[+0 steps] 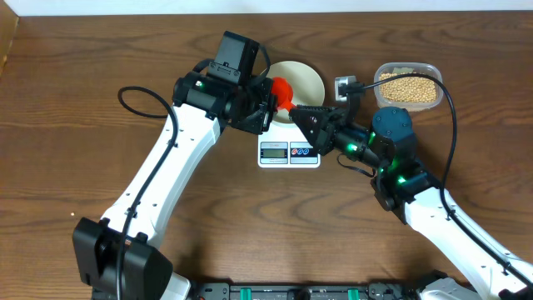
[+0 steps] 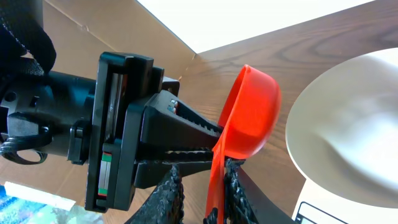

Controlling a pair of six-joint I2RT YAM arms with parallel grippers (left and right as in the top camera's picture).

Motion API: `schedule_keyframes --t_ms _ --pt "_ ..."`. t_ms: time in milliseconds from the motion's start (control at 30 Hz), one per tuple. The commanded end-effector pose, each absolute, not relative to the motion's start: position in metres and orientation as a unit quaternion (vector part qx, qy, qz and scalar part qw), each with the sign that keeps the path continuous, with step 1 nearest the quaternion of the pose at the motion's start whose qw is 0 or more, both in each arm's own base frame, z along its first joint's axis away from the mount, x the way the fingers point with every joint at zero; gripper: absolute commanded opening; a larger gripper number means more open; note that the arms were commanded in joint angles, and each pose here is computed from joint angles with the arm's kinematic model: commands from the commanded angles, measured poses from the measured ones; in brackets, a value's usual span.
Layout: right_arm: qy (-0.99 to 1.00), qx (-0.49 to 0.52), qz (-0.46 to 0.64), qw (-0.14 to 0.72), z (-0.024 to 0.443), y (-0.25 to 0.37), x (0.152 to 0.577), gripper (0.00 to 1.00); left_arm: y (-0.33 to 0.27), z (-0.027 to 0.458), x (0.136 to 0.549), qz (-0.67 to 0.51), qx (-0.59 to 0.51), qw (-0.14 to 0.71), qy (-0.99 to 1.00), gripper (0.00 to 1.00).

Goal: Scoop item into bowl and weigh 50g on scale
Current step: 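Bring the right gripper to the scoop handle held by the left gripper, then grasp the scoop handle with the right gripper, release left, carry to soybean tub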

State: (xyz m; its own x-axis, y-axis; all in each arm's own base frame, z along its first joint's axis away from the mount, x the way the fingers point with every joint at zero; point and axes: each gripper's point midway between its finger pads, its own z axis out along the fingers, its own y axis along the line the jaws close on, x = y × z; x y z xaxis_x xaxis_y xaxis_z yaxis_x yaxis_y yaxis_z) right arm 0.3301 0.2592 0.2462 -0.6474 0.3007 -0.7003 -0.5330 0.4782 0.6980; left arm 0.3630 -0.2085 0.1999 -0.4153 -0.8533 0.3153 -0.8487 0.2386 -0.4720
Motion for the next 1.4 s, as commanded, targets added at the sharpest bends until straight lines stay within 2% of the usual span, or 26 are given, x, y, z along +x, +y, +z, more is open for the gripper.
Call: schedule_keyframes --t_ms 0,167,367,567,933,967,1000,1067,1133,1233,1367 --pt "0.749 -0.079 0.51 0.415 0.254 0.262 0.3306 0.22 -0.2068 0.1986 0.3631 -0.292 -0.535 0.011 0.793 0.07" --pt "0.749 -0.077 0.511 0.413 0.2539 0.262 0.3307 0.2 -0.2068 0.1986 0.3631 -0.292 -0.535 0.011 0.793 0.07" --pt "0.75 -0.074 0.509 0.415 0.2536 0.2613 0.3317 0.13 -0.2068 0.1986 0.3631 -0.292 -0.535 0.011 0.793 0.07" --pt "0.75 -0.074 0.509 0.416 0.2537 0.2612 0.3318 0.01 -0.2068 0.1986 0.3631 -0.292 -0.535 0.011 0.793 0.07" --pt "0.752 -0.07 0.508 0.415 0.2526 0.2605 0.3327 0.01 -0.2068 0.1985 0.363 -0.292 -0.535 0.01 0.793 0.08" --pt "0.752 -0.07 0.508 0.415 0.2526 0.2605 0.3327 0.01 -0.2068 0.1986 0.3631 -0.292 -0.535 0.011 0.793 0.09" --pt "0.753 -0.069 0.507 0.414 0.2521 0.2604 0.3326 0.01 -0.2068 0.1986 0.3631 -0.292 -0.535 0.011 0.793 0.22" --pt "0.753 -0.069 0.507 0.414 0.2519 0.2604 0.3326 0.01 -0.2068 0.1986 0.3631 -0.292 -0.535 0.011 0.793 0.37" --pt "0.753 -0.069 0.507 0.414 0.2518 0.2604 0.3326 0.01 -0.2068 0.1986 0.3631 -0.292 -0.535 0.011 0.793 0.59" --pt "0.753 -0.068 0.506 0.414 0.2517 0.26 0.333 0.01 -0.2068 0.1986 0.3631 -0.292 -0.535 0.011 0.793 0.67" --pt "0.759 -0.058 0.499 0.414 0.2478 0.2536 0.3374 0.01 -0.2061 0.1986 0.3636 -0.292 -0.535 0.011 0.792 0.69"
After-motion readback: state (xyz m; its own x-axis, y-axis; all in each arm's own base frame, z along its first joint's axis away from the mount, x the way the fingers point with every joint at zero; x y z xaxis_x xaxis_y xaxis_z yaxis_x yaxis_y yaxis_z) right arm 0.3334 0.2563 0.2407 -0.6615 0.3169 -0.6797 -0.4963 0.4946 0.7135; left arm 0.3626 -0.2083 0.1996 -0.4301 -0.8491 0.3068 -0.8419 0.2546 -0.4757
